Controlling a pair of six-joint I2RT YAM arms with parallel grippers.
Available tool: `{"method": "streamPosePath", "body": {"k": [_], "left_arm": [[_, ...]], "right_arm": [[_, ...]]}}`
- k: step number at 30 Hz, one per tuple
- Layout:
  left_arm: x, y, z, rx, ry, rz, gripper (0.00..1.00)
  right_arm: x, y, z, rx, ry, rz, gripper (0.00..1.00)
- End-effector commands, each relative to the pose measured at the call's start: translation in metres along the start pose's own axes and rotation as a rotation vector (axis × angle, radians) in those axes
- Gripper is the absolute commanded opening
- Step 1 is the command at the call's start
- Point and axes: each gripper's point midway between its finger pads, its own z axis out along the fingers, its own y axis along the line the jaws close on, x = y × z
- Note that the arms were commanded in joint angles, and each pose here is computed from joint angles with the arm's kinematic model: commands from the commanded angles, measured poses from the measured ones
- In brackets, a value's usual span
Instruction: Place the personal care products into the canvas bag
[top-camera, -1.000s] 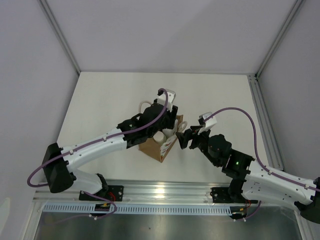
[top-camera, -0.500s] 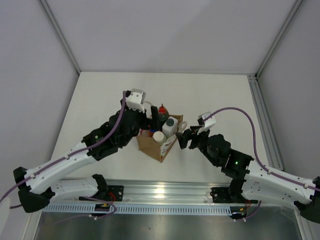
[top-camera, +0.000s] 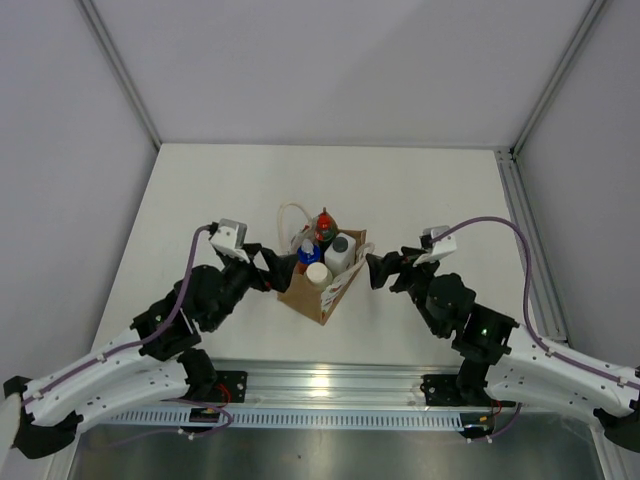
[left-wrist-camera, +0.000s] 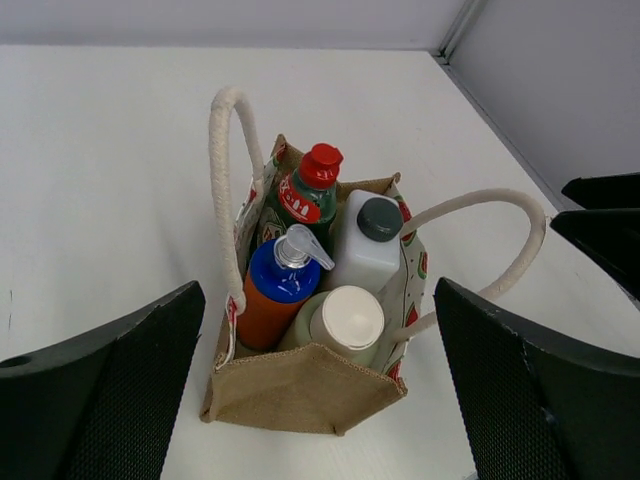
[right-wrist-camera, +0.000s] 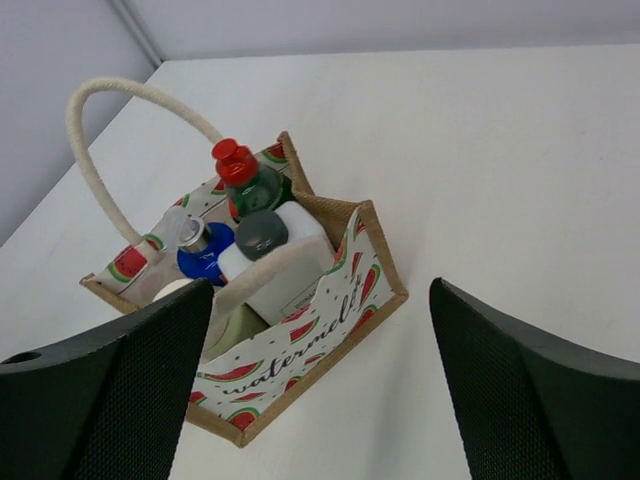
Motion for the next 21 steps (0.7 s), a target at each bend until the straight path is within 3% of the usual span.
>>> {"method": "streamPosePath", "body": {"k": [1, 2, 6, 12, 21], "left_arm": [[-0.006, 0.003, -0.001, -0.012, -0.064, -0.032, 0.99], [-0.008, 0.004, -0.002, -0.013, -0.081, -0.028, 0.99], [-0.005, 0.021, -0.002, -0.08, -0.116, 0.005, 0.99], [-0.004, 0.009, -0.002, -0.004, -0.11, 0.007, 0.99], [-0.003, 0.006, -0.004, 0.017, -0.112, 0.006, 0.99]], "right_arm": [[-0.019, -0.019, -0.003, 0.111, -0.091, 0.077, 0.94], [-0.017, -0.021, -0.002, 0.126, -0.09, 0.077, 0.99], [-0.015, -0.03, 0.003, 0.209, -0.096, 0.103, 0.99], [-0.016, -0.048, 0.004, 0.385, -0.075, 0.118, 0.99], [-0.021, -0.038, 0.004, 0.315, -0.08, 0.135, 0.99]]}}
